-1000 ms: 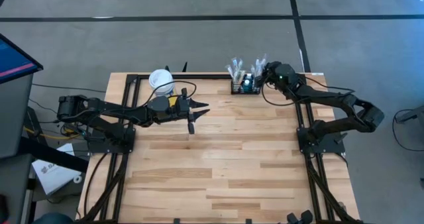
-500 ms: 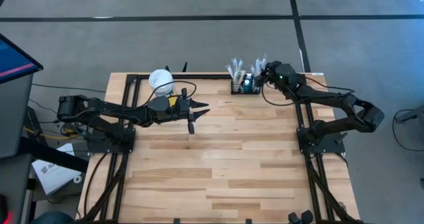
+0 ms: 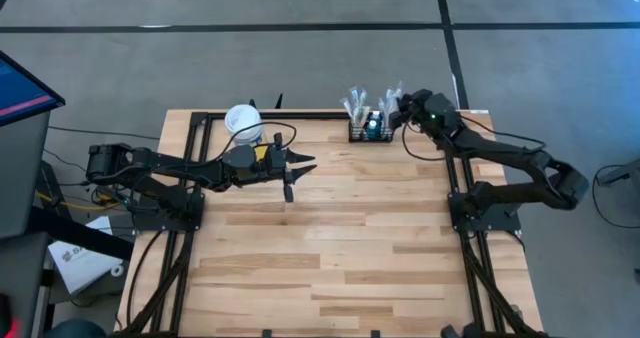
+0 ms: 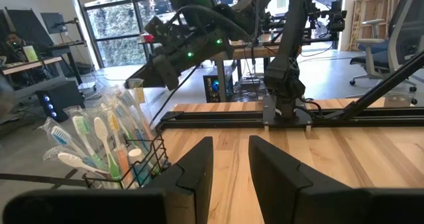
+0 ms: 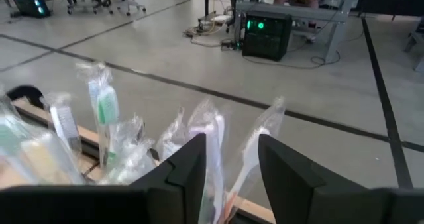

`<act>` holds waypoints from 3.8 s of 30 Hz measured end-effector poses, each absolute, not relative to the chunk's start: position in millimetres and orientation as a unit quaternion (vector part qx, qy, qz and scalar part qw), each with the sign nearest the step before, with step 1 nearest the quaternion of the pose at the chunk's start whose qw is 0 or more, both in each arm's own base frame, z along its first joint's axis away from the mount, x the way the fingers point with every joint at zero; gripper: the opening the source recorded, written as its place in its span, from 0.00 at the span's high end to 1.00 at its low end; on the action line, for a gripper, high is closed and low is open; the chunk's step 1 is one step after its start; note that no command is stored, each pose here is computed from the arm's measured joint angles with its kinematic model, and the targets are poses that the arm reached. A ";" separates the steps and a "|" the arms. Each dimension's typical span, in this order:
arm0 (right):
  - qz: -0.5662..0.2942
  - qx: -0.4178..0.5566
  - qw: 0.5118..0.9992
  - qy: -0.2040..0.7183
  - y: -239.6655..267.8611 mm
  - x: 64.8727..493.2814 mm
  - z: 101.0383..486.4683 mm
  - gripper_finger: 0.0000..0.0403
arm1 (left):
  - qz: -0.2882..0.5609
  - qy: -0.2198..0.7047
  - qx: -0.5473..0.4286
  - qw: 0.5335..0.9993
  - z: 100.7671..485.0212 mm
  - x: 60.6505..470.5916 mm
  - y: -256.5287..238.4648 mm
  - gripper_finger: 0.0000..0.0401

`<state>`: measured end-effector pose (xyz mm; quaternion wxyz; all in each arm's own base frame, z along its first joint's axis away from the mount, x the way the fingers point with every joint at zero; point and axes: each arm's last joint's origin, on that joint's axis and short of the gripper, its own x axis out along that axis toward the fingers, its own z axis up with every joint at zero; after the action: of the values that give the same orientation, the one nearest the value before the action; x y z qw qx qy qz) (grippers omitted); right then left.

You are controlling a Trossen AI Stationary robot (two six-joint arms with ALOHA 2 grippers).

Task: Pick & Place toothbrushing station
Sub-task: Return to Home Position

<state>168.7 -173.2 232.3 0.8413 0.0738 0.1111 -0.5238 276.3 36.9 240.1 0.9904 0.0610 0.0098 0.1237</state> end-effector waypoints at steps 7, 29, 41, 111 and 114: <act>-0.524 0.071 0.843 0.098 -171.0 166.4 238.0 0.68 | 0.124 0.010 0.061 0.990 240.2 276.3 36.9 0.77; -0.346 0.054 0.936 0.045 -135.5 188.8 257.8 0.68 | 0.124 0.012 0.061 0.990 239.6 276.3 36.9 0.77; -0.166 -0.010 0.983 0.072 -69.6 190.0 273.6 0.70 | 0.145 0.060 0.056 0.986 261.3 243.6 38.6 0.77; -0.190 0.032 0.980 -0.038 -10.4 95.4 171.6 0.71 | 0.096 -0.046 -0.067 0.992 175.6 111.5 37.5 0.77; -0.190 0.032 0.980 -0.038 -10.4 95.4 171.6 0.71 | 0.096 -0.047 -0.067 0.992 175.8 111.5 37.5 0.77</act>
<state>95.4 -10.4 171.6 0.9805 0.0325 -0.0377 -0.1902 111.5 37.5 175.8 0.9920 -0.0670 -0.0465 0.0960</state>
